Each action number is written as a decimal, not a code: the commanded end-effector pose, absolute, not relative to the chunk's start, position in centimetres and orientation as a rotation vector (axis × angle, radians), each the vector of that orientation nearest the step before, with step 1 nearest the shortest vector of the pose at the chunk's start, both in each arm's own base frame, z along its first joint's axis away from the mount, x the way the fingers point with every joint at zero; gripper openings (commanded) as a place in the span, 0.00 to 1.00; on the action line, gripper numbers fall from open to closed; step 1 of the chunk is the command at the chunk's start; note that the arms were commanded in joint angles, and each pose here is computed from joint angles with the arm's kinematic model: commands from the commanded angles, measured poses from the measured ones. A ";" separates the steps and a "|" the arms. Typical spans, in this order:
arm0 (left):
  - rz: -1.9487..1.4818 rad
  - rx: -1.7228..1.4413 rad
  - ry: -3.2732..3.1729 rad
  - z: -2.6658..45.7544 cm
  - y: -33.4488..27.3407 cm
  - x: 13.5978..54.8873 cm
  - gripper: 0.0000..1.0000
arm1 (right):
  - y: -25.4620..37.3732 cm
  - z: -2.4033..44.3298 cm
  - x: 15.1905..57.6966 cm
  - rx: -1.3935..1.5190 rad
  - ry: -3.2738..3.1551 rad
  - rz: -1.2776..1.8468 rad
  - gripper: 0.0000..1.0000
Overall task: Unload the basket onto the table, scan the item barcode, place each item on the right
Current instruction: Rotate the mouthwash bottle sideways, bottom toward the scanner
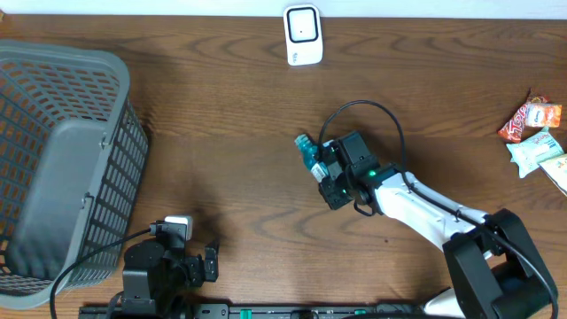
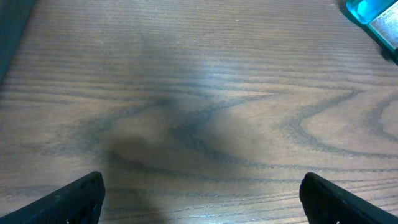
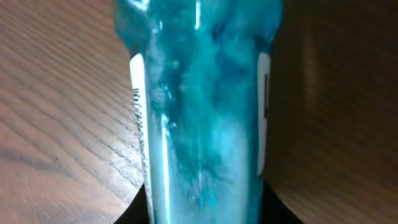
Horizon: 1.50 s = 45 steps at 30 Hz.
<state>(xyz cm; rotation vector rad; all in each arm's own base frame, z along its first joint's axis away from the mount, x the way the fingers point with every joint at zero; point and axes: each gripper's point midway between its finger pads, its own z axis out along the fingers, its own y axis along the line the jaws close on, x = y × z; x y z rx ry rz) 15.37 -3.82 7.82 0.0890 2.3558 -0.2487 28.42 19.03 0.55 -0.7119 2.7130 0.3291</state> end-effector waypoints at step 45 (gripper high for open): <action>-0.254 0.088 2.363 7.6 -3.9 15.3 1.00 | 23.9 17.7 21.5 -1.099 2.092 1.126 0.01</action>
